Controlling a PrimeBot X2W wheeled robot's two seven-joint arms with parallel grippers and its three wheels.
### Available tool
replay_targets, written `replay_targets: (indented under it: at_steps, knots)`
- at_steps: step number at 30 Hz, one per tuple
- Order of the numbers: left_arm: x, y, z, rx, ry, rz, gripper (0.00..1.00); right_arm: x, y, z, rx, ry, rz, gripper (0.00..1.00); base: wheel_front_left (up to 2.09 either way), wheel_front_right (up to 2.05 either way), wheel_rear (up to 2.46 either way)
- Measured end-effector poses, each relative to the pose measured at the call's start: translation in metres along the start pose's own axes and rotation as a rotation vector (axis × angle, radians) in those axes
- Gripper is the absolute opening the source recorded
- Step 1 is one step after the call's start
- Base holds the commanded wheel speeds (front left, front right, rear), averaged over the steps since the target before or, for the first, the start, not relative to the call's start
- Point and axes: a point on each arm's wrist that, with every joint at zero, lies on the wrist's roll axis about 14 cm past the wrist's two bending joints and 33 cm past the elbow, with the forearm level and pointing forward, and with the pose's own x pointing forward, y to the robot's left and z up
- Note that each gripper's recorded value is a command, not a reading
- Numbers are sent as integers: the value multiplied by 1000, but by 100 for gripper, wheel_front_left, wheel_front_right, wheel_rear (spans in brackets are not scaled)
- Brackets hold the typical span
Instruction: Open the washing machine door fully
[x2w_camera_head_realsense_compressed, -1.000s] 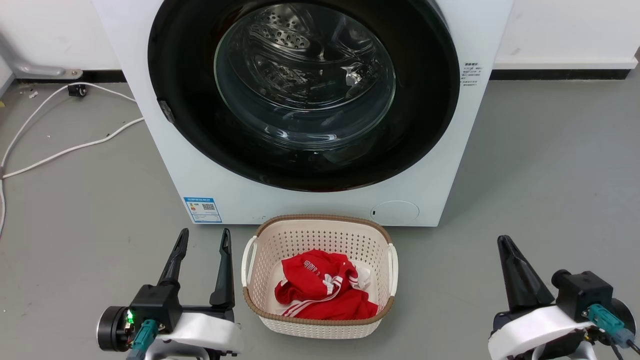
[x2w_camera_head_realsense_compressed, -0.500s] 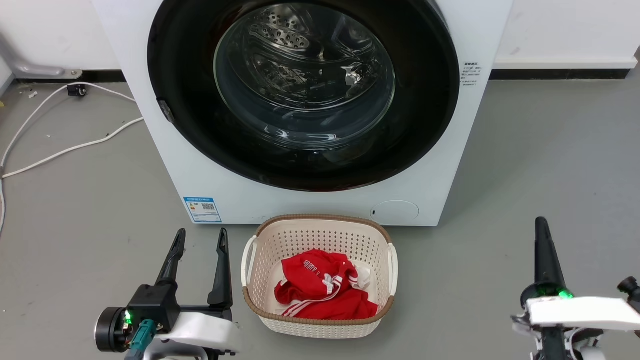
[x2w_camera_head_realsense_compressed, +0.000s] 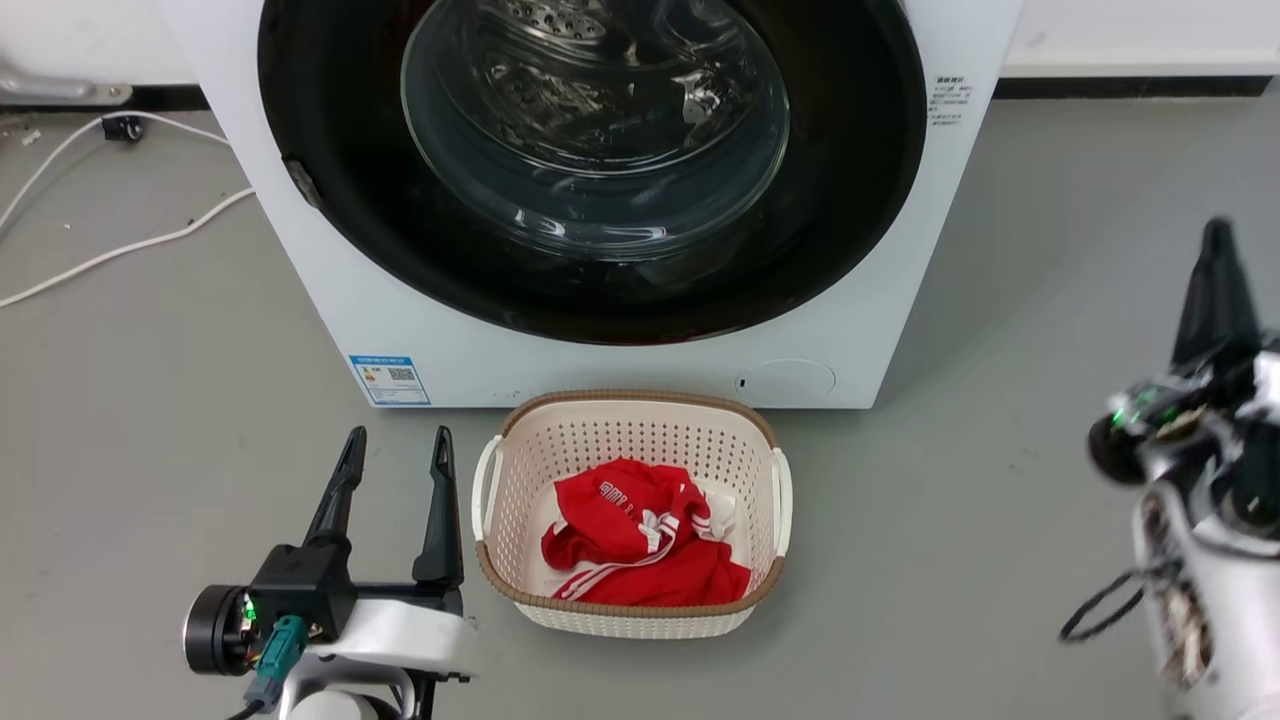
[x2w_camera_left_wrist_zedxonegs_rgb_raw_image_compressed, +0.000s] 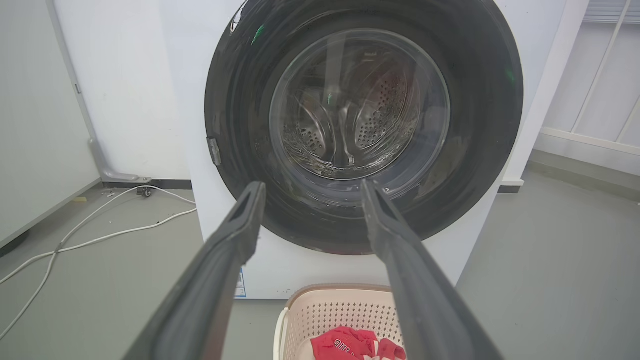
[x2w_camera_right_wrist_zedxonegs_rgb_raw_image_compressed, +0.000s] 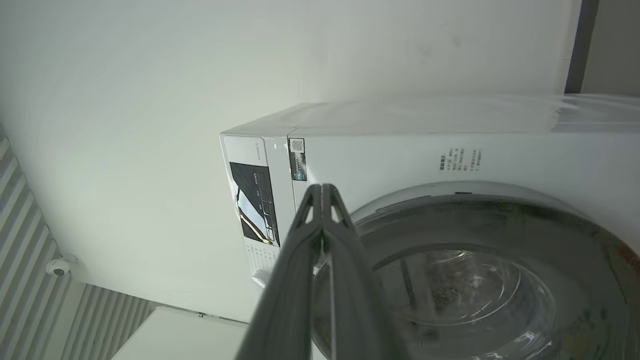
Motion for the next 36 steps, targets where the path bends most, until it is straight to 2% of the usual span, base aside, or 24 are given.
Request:
replay_targets:
  at_steps: [7,12,15,20,26,36]
  knots:
    - [9,0,-5,0,7,-9,100,69,29,5,-53,84,27,0,0,0,0]
    - [18,0,-9,0,13,-13,100,109,39,-16,-148,210,-4,0,0,0,0]
    - [22,0,-12,0,16,-17,100,127,40,-33,-244,303,-30,0,0,0,0]
    - [31,2,-18,8,22,-15,100,144,34,-76,-390,492,-77,0,0,0,0]
    - [45,4,-25,15,24,-18,100,156,15,-116,-497,643,-133,0,0,0,0]
    - [59,6,-35,27,31,-21,100,164,-22,-154,-501,758,-202,0,0,0,0]
